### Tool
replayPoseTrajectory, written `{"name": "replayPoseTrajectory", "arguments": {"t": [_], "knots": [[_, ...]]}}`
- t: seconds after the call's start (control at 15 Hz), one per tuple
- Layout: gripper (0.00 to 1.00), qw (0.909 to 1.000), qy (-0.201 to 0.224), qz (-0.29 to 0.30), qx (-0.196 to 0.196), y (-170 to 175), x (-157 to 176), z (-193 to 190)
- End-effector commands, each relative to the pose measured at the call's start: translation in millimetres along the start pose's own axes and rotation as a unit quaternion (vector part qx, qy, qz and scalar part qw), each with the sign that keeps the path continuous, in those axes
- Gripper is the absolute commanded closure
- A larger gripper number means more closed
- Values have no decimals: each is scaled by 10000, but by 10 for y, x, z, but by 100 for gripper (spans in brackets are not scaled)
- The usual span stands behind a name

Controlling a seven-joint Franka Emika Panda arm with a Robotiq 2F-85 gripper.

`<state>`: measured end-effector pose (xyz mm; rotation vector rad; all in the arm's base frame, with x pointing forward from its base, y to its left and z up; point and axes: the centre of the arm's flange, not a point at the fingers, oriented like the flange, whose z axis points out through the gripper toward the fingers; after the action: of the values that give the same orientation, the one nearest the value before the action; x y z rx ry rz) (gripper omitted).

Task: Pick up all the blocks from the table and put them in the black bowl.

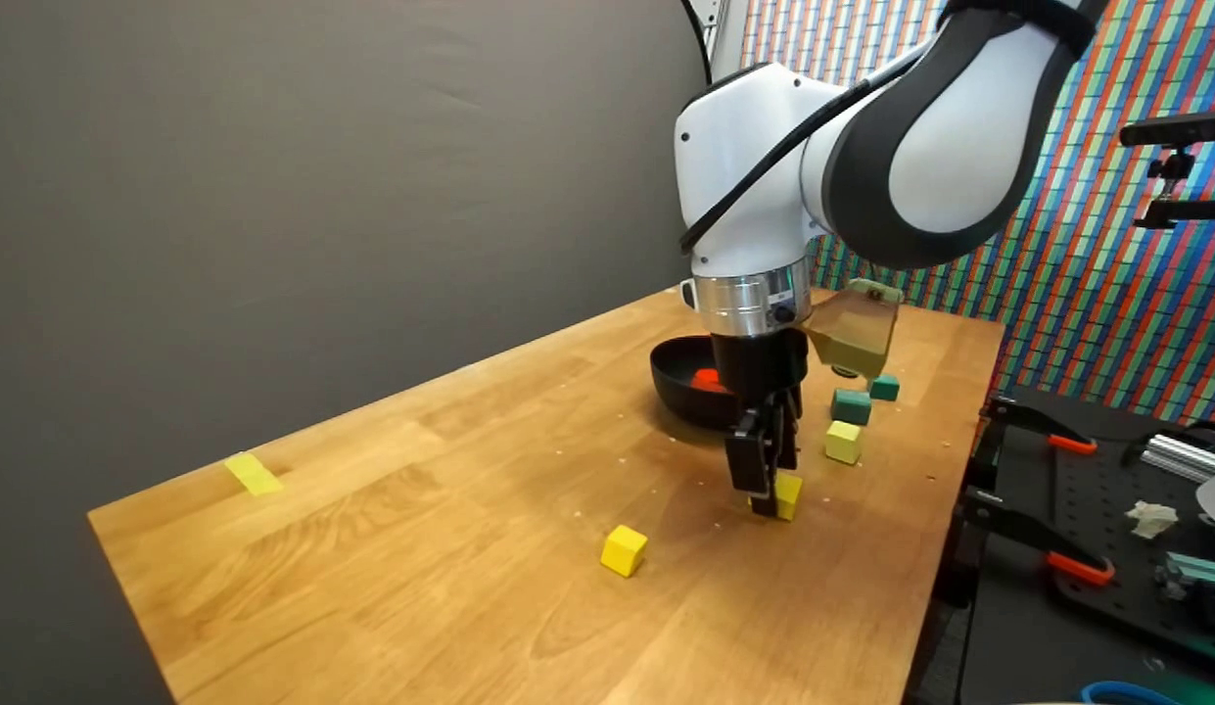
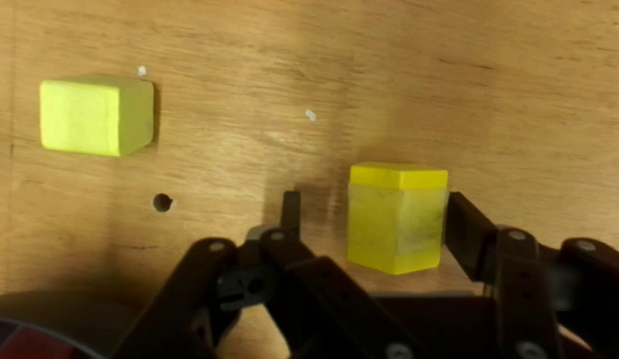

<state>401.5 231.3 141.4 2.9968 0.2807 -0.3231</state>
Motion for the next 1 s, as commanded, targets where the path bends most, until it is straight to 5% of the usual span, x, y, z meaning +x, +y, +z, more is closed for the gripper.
{"name": "replayPoseTrajectory", "arguments": {"t": [0.0,0.2,0.53,0.93], "knots": [[58,9998,-190,-32,34,-43,105,-20],[81,9996,-279,63,43,6,41,-105],[78,9913,455,1236,-86,270,-253,-746],[78,9572,1004,2715,-26,591,250,-1261]]}}
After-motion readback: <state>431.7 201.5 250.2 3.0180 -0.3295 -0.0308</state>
